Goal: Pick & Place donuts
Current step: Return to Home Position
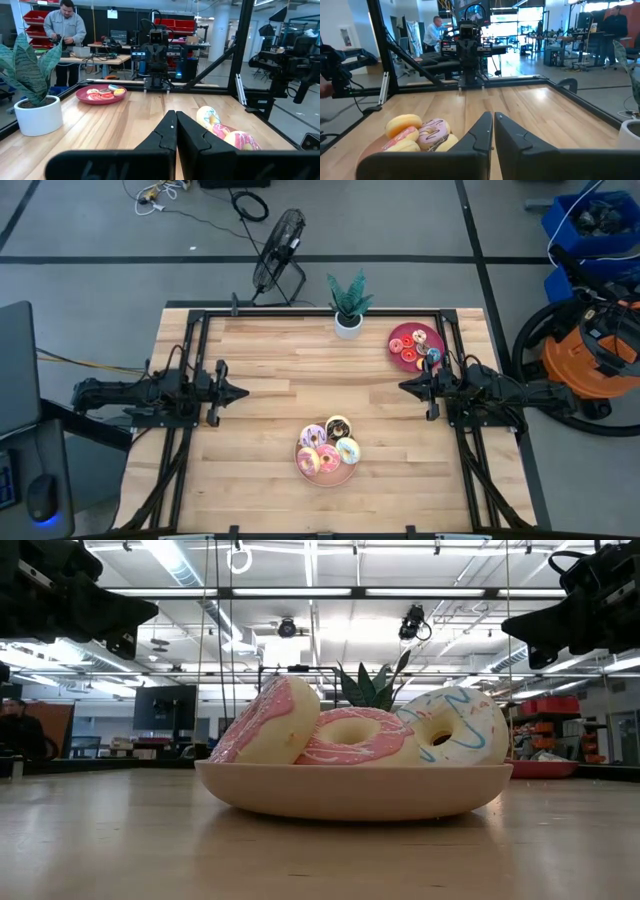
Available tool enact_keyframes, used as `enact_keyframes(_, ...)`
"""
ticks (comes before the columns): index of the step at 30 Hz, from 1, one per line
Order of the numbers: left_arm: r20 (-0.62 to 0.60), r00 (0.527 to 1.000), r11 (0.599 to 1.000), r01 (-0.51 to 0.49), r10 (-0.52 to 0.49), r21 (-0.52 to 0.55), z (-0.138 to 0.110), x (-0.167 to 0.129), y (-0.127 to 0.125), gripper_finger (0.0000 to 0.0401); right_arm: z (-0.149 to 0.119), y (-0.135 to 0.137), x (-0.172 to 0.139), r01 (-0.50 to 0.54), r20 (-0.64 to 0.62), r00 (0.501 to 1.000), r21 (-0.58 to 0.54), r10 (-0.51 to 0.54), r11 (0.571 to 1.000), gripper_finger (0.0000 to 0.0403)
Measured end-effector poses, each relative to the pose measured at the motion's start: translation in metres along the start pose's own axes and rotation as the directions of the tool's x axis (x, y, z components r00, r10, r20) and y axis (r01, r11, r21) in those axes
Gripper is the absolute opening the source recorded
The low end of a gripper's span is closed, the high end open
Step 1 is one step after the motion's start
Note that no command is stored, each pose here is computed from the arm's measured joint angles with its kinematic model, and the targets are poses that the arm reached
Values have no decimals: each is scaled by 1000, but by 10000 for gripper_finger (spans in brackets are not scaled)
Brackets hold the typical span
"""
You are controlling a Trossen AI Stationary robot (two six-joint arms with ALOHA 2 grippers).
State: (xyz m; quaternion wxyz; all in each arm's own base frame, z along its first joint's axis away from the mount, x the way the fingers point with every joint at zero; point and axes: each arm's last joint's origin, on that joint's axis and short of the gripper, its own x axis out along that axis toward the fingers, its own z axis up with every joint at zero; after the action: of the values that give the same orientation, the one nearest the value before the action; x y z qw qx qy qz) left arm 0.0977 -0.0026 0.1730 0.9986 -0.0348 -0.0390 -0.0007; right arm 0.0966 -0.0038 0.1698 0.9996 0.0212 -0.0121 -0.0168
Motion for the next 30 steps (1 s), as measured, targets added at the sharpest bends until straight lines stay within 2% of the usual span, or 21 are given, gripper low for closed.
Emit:
enact_keyframes(14,-1,1000,1000,5,-5,0,0,1,-1,7,0,0,0,0,0,1000,0,0,1000,29)
enact_keyframes(17,-72,996,999,42,-42,-1,-6,4,-7,7,0,0,0,0,0,1000,0,0,1000,29)
enact_keyframes(22,-108,992,998,69,-68,-1,-9,6,-10,7,0,0,0,0,-1,1000,-1,0,1000,29)
enact_keyframes(30,-111,992,998,67,-67,-1,-9,7,-10,7,0,0,0,0,-1,1000,0,0,1000,29)
